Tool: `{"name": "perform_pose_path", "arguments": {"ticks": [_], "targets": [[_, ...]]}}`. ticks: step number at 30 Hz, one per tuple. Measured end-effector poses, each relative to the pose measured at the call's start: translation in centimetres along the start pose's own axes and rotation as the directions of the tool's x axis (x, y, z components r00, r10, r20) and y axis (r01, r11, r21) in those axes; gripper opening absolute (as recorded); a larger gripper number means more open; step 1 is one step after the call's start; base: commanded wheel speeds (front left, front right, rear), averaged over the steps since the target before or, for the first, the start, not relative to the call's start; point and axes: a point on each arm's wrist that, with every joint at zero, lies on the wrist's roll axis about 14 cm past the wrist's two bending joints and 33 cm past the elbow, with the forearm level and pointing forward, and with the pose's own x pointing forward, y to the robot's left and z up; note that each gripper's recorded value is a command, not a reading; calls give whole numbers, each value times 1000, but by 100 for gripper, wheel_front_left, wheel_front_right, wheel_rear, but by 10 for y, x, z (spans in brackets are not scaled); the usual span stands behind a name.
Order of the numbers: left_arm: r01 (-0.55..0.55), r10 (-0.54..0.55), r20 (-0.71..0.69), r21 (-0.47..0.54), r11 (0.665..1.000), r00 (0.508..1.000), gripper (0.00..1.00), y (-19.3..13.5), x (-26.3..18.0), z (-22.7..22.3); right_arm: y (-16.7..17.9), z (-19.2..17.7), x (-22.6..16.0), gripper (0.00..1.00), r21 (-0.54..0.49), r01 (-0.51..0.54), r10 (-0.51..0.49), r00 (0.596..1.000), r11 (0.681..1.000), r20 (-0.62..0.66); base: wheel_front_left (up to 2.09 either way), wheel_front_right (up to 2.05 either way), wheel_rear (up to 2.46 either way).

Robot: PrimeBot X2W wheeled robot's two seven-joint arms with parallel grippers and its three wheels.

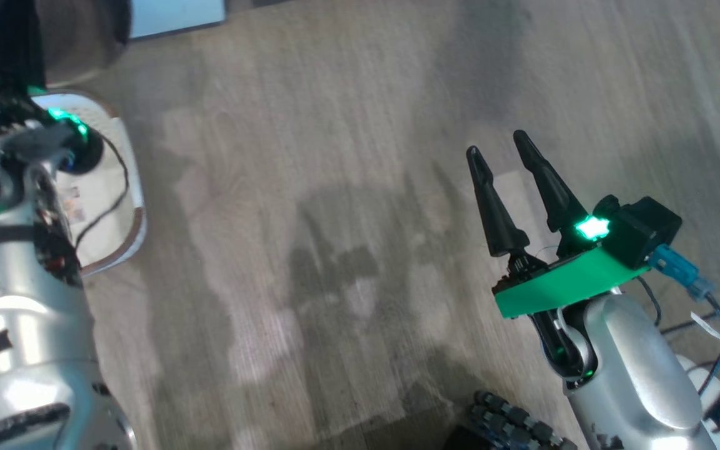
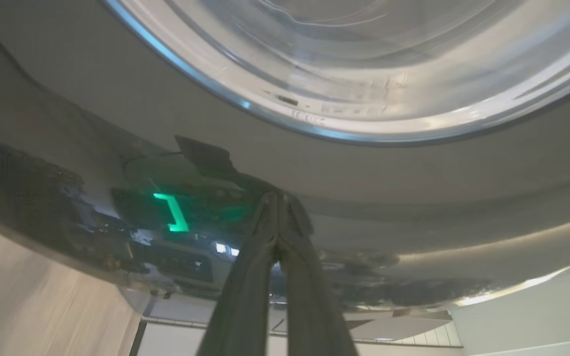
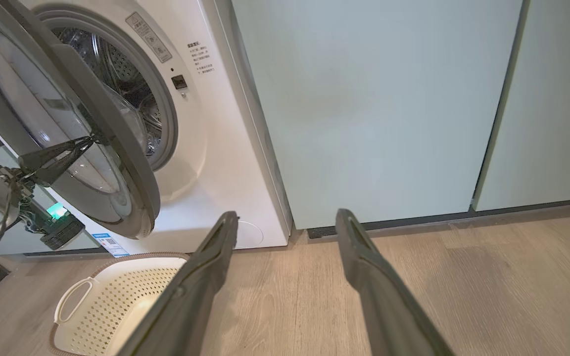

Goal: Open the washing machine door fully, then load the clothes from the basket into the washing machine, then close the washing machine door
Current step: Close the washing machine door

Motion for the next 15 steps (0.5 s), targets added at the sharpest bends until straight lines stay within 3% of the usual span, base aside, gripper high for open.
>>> {"name": "perform_pose_path", "arguments": {"ticks": [15], "targets": [[18, -18, 123, -1, 1000, 992, 0, -7, 62, -6, -41, 16, -22, 100, 11, 140, -141, 990, 990, 29, 0, 0, 0]]}}
